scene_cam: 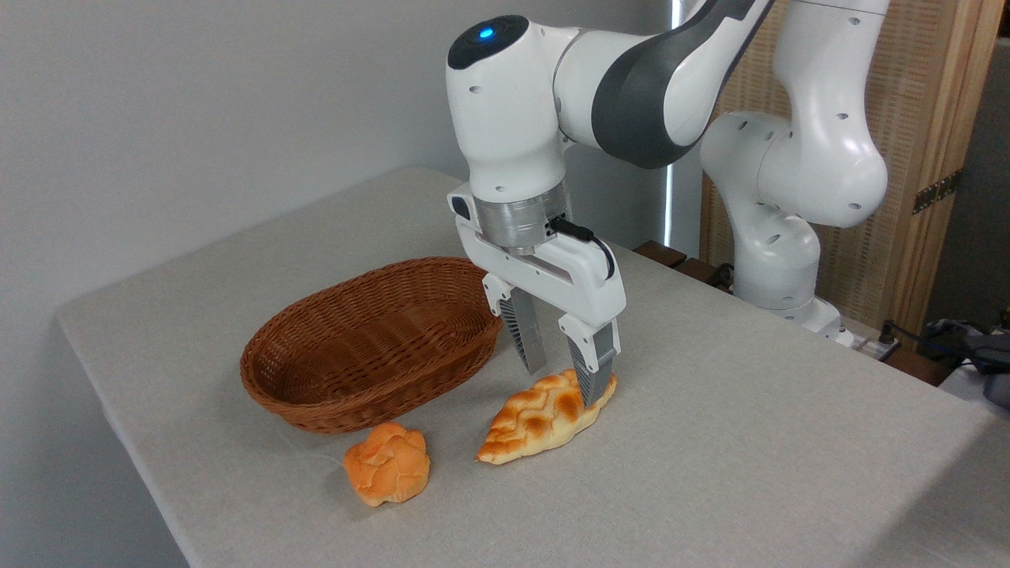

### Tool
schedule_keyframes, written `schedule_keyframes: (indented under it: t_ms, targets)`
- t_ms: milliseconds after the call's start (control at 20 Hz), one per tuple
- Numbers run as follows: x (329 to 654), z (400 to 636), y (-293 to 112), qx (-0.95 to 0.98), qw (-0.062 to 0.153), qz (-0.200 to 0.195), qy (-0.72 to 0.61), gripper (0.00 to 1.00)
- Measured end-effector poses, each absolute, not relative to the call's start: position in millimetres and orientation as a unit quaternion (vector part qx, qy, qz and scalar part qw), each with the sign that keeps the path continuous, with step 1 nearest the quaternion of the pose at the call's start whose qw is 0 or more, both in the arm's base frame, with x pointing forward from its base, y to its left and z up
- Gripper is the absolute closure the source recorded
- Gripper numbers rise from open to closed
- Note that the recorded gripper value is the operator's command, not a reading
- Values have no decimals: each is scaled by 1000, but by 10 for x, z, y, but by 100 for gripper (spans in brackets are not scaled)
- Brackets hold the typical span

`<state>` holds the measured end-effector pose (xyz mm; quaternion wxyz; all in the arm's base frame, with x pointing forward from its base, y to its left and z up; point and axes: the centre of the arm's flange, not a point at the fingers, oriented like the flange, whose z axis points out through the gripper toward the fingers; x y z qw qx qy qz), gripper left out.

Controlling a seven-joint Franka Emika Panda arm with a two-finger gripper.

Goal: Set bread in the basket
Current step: 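Close the gripper on the middle of the braided loaf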

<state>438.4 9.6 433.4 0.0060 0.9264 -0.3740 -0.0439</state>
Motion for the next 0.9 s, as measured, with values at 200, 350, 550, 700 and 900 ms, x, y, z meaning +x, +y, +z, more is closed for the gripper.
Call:
schedule_keyframes:
  t_ms: [200,350,550,700,900]
  targets:
    - [4373,4311,69,925,7,-46,-377,0]
    - [4370,4305,49,924,7,-47,-379,0]
    - [4353,4272,48,924,8,-50,-379,0]
    - [4335,4237,47,923,10,-54,-380,0]
    - [4310,4189,46,923,11,-59,-381,0]
